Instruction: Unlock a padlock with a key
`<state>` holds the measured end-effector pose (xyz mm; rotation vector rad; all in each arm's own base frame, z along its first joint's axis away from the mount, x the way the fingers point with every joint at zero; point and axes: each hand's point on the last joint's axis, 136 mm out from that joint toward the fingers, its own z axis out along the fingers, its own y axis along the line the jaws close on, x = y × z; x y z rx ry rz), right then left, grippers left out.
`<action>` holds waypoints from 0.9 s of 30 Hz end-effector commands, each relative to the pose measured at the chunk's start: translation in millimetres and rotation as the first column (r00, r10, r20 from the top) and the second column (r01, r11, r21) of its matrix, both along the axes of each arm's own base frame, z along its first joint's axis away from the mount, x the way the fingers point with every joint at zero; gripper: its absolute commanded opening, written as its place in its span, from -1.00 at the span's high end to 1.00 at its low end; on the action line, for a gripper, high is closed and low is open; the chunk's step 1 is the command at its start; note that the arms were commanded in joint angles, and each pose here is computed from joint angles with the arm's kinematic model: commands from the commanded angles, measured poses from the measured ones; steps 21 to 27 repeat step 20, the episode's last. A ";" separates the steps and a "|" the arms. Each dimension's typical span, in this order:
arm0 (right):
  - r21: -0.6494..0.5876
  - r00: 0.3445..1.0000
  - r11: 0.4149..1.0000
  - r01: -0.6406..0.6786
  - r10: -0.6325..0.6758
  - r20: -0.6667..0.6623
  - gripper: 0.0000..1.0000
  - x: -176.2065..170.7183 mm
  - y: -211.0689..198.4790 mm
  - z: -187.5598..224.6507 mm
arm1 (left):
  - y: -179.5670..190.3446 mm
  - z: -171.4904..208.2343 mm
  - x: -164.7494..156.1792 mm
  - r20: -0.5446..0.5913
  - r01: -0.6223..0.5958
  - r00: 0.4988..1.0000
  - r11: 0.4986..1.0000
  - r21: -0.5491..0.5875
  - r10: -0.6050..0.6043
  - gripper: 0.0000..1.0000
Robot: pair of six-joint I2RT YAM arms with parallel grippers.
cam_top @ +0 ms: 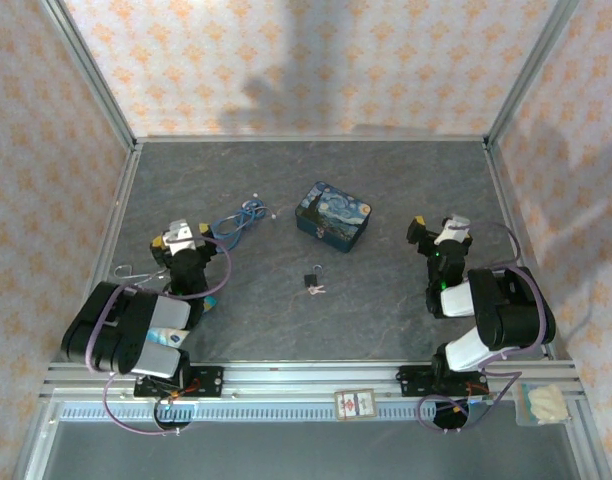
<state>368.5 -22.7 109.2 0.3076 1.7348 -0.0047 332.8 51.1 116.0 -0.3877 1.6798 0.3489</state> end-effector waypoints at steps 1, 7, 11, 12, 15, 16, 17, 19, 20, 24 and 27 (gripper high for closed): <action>-0.019 0.999 1.000 -0.002 0.004 0.054 -0.99 3.8 -1.1 16.0 | 4.1 45.7 -11.9 0.281 0.041 0.959 0.999 0.002 -0.040 -0.99; -0.021 0.999 1.000 -0.002 0.004 0.054 -0.99 4.0 -1.1 15.9 | -8.0 37.1 5.3 0.206 0.113 0.972 0.993 0.019 -0.115 -0.99; -0.021 0.998 1.000 -0.003 0.005 0.055 -0.99 3.9 -0.9 16.3 | -6.8 31.3 13.9 0.163 0.106 0.981 0.994 0.003 -0.105 -0.99; -0.021 0.999 1.000 -0.003 0.004 0.054 -0.99 3.6 -1.0 16.0 | -6.1 31.9 13.8 0.169 0.100 0.981 0.995 0.006 -0.100 -0.99; -0.020 0.999 1.000 -0.003 0.004 0.050 -0.99 4.4 -0.7 15.3 | -3.7 28.5 17.7 0.146 0.083 0.986 0.997 -0.006 -0.081 -0.99; -0.021 0.999 1.000 -0.001 0.002 0.050 -0.99 4.9 -1.3 15.2 | -1.8 28.2 19.2 0.143 0.071 0.987 0.997 -0.004 -0.069 -0.99; -0.020 0.999 1.000 0.000 0.001 0.051 -0.99 4.9 -1.4 15.7 | -0.6 27.7 20.0 0.139 0.066 0.988 0.998 -0.008 -0.065 -0.99; -0.020 0.999 1.000 -0.002 0.003 0.051 -0.99 4.4 -1.2 15.5 | 0.6 26.9 21.5 0.134 0.062 0.989 0.998 -0.016 -0.059 -0.99; -0.021 0.998 1.000 -0.004 0.005 0.055 -0.99 4.1 -0.6 16.5 | 1.5 27.2 21.4 0.137 0.058 0.989 0.998 -0.016 -0.055 -0.99; -0.021 0.998 1.000 -0.004 0.005 0.055 -0.99 4.1 -0.6 16.5 | 1.5 27.2 21.4 0.137 0.058 0.989 0.998 -0.016 -0.055 -0.99; -0.021 0.998 1.000 -0.004 0.005 0.055 -0.99 4.1 -0.6 16.5 | 1.5 27.2 21.4 0.137 0.058 0.989 0.998 -0.016 -0.055 -0.99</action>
